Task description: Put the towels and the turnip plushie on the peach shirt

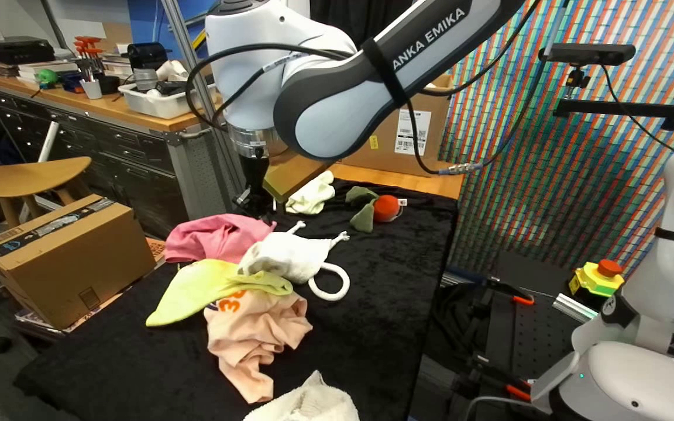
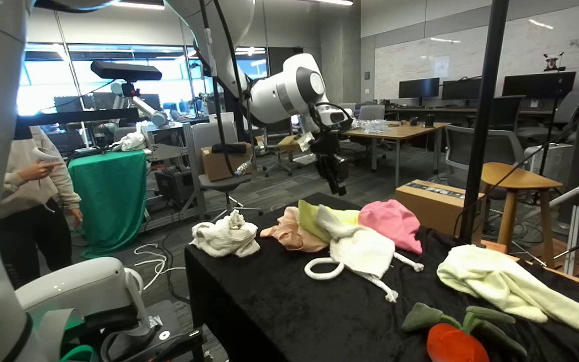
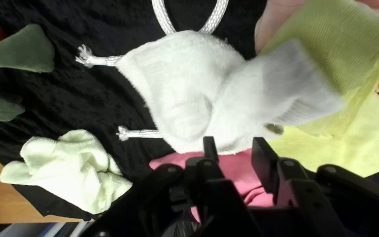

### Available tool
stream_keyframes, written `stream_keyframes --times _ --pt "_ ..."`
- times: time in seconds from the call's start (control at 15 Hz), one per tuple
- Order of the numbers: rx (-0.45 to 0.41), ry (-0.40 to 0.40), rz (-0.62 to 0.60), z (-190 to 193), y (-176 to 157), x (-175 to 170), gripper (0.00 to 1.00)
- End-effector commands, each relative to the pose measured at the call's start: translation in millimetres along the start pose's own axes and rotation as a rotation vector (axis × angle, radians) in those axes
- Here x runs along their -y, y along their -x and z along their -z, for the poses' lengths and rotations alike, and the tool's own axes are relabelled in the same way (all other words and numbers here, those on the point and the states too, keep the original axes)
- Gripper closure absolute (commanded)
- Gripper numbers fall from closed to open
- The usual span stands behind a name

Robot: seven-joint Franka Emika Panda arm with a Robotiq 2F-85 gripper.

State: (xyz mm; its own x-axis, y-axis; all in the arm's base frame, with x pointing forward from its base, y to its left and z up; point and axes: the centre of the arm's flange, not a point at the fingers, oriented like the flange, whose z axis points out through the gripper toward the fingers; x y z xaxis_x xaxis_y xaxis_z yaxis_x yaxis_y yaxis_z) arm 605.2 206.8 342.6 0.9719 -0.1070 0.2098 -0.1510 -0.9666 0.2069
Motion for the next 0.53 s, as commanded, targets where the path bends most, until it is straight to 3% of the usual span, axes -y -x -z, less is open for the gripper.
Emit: stream_keyframes --times 0.0,0.27,0.47 --pt "0.020 -0.001 0.038 5 -3 2 0.32" --pt "0.039 0.017 0.016 -4 -3 -10 0.04" --pt "0.074 0.040 -0.028 -18 0 -34 0.00"
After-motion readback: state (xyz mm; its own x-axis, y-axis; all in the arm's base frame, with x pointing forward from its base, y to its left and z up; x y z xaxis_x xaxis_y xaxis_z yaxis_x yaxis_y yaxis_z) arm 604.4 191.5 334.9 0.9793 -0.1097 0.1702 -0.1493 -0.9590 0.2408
